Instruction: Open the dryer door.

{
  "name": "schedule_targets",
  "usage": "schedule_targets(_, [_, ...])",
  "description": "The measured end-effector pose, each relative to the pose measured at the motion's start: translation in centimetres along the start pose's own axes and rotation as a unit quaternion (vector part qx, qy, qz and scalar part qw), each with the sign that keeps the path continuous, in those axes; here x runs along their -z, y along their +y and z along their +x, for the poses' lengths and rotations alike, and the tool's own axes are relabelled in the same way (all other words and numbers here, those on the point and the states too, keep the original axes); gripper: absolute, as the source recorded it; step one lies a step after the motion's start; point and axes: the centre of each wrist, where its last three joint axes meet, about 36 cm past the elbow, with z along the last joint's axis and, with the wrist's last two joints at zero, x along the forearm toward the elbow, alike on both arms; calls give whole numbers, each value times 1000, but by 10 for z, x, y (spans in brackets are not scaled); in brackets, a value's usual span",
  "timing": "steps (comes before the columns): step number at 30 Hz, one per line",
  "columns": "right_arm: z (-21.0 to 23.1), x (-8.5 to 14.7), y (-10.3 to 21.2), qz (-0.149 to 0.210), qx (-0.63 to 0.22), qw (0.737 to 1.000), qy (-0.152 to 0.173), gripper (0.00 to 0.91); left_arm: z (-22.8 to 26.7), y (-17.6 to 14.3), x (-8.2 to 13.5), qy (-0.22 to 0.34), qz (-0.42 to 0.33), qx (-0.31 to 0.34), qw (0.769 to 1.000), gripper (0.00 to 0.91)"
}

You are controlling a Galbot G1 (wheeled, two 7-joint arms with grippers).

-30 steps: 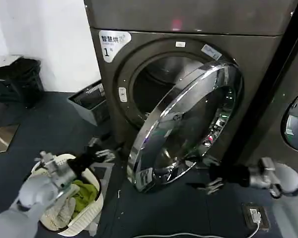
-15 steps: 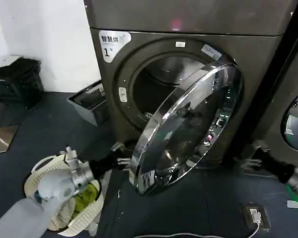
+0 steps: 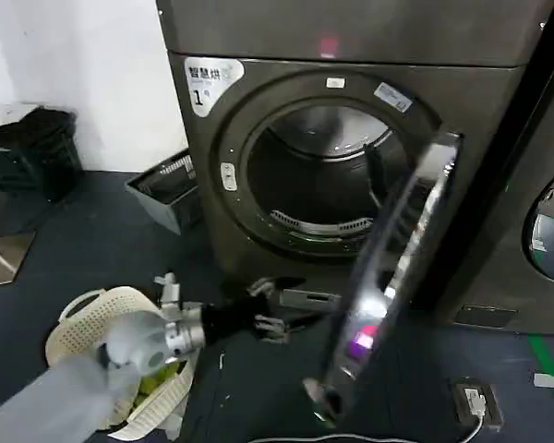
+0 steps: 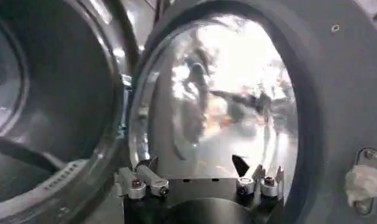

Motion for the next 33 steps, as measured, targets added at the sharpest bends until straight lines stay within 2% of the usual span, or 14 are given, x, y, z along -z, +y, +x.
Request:
schedule_targets(7, [19,19,-28,15,-105,994,3,907,-47,4,-17,4,1,-39,999,907])
schedule_targets(11, [32,24,-52,26,-143,989,30,907,-75,6,-20,2,2,-61,998,907])
schedule_targets(17, [47,33,-80,32,-192,981,18,907,-112,15,-17,-9,-12,-63,998,907])
schedule_targets(23, [57,41,-90,38,-210,977,16,907,-151,24,-16,-16,-30,-64,997,907])
schedule_targets(33, [68,52,-106,52,-233,971,-2,907,-205,23,1,-37,-28,-70,996,907])
